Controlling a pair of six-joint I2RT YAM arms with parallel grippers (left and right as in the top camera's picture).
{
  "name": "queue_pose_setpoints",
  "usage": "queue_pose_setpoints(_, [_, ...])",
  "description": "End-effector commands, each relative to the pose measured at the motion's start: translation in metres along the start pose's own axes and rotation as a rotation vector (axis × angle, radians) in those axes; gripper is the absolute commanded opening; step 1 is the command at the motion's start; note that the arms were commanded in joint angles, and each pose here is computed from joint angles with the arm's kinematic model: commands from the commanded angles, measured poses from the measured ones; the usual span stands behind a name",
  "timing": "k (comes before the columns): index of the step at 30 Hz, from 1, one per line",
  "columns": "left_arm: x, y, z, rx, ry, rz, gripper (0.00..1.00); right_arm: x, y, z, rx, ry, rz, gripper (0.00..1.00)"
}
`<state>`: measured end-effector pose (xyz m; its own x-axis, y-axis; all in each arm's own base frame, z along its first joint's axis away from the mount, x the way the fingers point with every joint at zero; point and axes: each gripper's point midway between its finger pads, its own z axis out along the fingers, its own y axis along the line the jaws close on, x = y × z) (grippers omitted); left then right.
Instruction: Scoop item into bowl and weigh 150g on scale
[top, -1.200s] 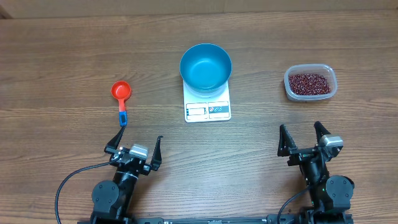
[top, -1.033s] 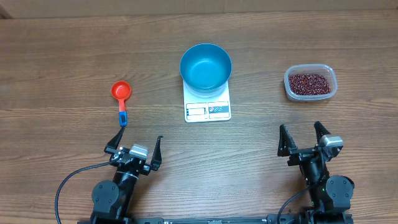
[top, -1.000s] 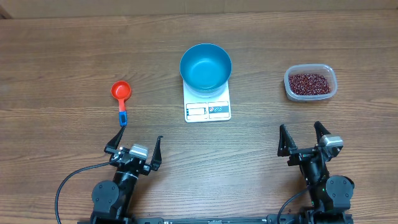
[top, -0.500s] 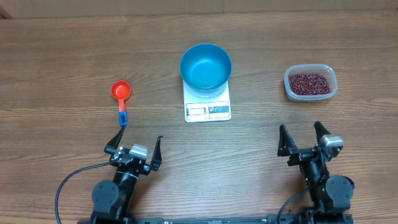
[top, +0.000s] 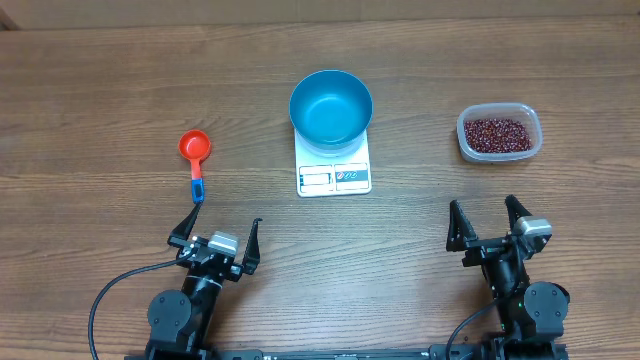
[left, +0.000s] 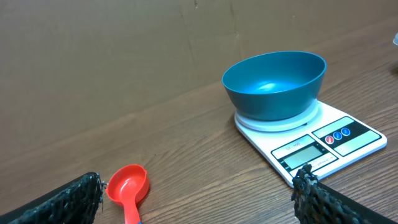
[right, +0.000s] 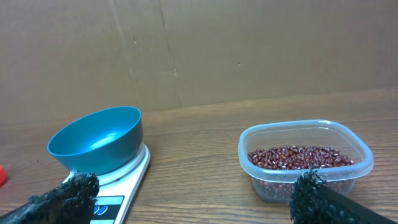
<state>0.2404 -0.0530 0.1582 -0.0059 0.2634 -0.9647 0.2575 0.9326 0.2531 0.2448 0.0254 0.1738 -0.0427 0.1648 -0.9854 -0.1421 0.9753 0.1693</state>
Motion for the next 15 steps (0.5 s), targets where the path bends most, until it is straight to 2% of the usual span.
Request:
queue_pose_setpoints(1, [0.0018, 0.0039, -0.0003, -0.021, 0.002, -0.007, 1.0, 0.0016, 0.0002, 0.0, -0.001, -0.005, 0.003, 1.0])
queue_pose_setpoints(15, [0.0018, 0.0039, -0.0003, -0.021, 0.002, -0.007, 1.0, 0.0016, 0.0002, 0.0, -0.001, -0.005, 0.003, 1.0])
